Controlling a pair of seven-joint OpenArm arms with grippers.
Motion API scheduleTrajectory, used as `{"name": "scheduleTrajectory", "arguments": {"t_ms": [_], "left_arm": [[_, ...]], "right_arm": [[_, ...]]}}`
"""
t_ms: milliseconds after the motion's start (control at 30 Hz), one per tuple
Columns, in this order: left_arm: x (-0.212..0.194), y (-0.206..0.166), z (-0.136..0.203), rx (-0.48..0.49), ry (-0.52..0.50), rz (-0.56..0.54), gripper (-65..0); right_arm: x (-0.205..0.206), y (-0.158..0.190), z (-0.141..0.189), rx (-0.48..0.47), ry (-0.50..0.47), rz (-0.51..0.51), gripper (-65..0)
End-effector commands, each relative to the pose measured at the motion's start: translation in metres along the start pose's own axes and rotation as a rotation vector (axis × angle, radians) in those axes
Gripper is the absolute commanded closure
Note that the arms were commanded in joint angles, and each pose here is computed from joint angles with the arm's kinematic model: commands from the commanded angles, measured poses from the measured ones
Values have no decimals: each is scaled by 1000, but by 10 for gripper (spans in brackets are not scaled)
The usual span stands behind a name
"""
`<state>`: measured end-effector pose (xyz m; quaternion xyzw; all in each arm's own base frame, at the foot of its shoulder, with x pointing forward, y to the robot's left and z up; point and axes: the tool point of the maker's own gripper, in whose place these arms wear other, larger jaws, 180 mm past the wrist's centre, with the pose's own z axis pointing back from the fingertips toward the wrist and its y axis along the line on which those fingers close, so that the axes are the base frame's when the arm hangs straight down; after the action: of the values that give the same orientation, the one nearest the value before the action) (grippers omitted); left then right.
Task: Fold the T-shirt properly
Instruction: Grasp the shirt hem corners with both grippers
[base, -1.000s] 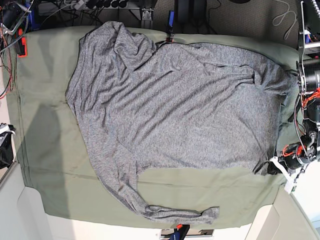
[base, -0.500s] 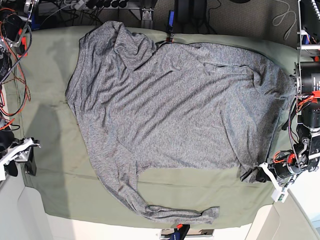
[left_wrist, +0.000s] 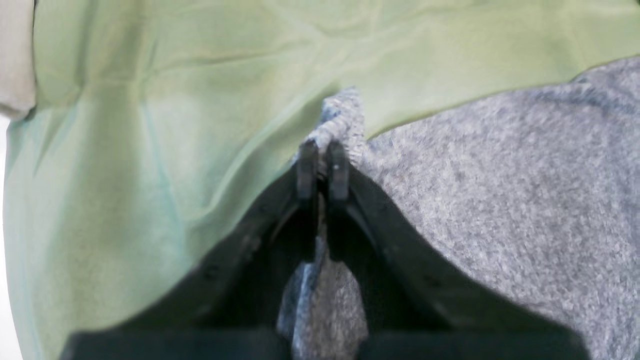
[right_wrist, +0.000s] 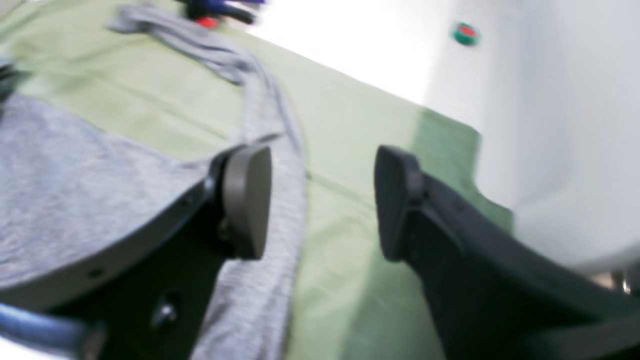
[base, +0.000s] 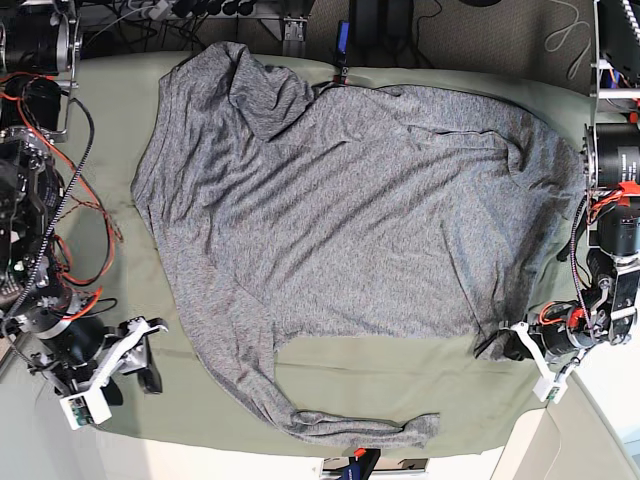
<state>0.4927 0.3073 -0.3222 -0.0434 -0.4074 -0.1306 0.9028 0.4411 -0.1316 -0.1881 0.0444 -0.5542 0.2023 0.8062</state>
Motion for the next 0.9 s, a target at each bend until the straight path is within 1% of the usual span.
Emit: {"name": "scheduleTrajectory", "arguments": {"t_ms": [0, 133, 200, 267, 333, 400, 467, 533, 733, 867], "left_arm": [[28, 8, 9, 9, -63, -10, 0], [27, 8, 9, 6, -62, -11, 0], [27, 7, 9, 5, -62, -11, 0], [27, 7, 9, 6, -63, -10, 0], [27, 7, 9, 6, -63, -10, 0], [28, 6, 9, 3, -64, -10, 0], [27, 5, 8, 1, -63, -9, 0], [25, 4, 7, 0, -59, -8, 0], [10, -1, 4, -18, -47, 18, 0], [-2, -4, 2, -31, -26, 18, 0]], "right_arm": [[19, 5, -1, 13, -52, 10, -332], [14, 58, -18, 131, -35, 5, -332], [5, 83, -32, 181, -11, -16, -332], [-15, 97, -49, 192, 49, -33, -332], [-40, 101, -66, 176, 120, -87, -332], [-66, 89, -78, 105, 180, -119, -332], [-87, 69, -86, 3, 231, -116, -332], [-102, 52, -88, -67, 276, -113, -332], [-110, 17, -89, -138, 301, -171, -332], [-117, 4, -95, -153, 335, -201, -332]]}}
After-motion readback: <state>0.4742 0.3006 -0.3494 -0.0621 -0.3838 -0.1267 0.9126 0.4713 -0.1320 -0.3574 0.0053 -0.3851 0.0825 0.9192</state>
